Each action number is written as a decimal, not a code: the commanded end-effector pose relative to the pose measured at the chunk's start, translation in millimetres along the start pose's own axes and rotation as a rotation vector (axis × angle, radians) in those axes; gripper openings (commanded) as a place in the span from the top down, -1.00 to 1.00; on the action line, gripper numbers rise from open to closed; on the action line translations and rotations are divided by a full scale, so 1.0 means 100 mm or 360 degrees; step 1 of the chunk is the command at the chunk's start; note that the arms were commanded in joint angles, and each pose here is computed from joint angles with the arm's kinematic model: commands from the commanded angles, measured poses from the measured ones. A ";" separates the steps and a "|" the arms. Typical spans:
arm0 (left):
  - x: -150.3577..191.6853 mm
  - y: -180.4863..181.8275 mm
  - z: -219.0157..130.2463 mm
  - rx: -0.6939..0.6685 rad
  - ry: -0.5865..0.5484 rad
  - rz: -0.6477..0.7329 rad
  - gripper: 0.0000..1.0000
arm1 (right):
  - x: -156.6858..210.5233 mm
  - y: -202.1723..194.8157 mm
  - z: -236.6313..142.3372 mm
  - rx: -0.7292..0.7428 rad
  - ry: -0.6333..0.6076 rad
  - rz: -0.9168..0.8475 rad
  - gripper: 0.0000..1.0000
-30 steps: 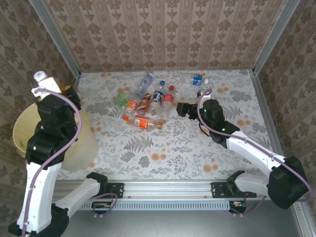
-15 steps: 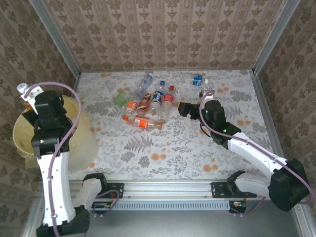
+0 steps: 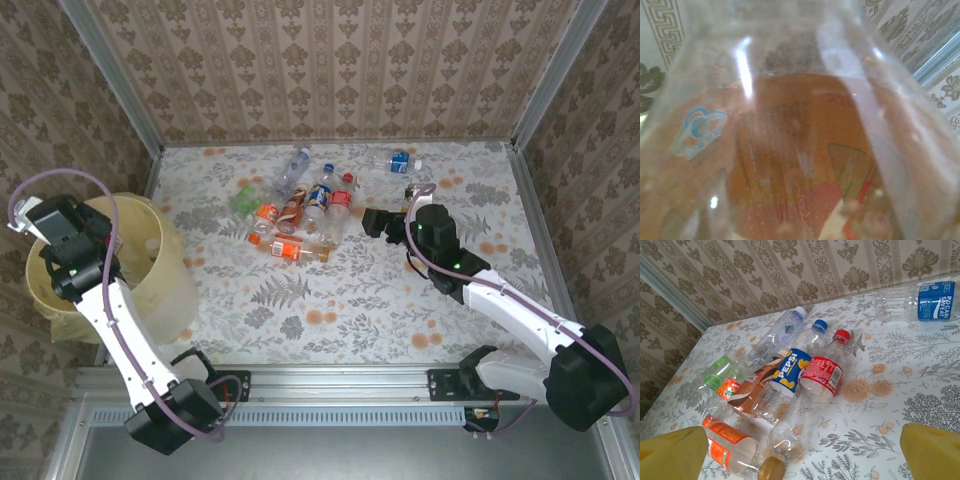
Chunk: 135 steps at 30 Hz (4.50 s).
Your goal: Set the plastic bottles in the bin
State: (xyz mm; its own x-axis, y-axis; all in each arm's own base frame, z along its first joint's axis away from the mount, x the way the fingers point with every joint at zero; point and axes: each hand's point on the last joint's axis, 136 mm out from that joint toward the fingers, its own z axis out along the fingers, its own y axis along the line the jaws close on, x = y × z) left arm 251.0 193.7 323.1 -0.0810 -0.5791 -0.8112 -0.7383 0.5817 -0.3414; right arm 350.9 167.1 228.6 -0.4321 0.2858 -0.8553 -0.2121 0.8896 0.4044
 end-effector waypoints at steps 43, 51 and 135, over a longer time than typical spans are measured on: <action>1.33 -2.33 -1.20 0.1084 0.0406 0.0178 -1.00 | 0.29 -0.20 0.01 0.0043 0.0045 0.0209 -0.99; 2.78 -2.66 -1.19 0.0992 0.0933 0.0055 -1.00 | 0.41 -0.43 -0.12 0.0128 -0.0025 0.0318 -1.00; 2.47 -2.26 -1.00 0.0943 0.0441 0.0766 -0.23 | 0.34 0.54 0.01 -0.0479 0.0154 0.0067 -0.99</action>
State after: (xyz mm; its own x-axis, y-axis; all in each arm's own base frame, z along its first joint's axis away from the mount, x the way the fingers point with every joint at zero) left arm 336.3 -157.4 213.8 -0.5465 -0.4053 -0.7328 -0.1574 0.9092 -0.3855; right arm 317.6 207.8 183.8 -0.5945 0.2646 -0.7593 -0.3394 0.7735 0.5353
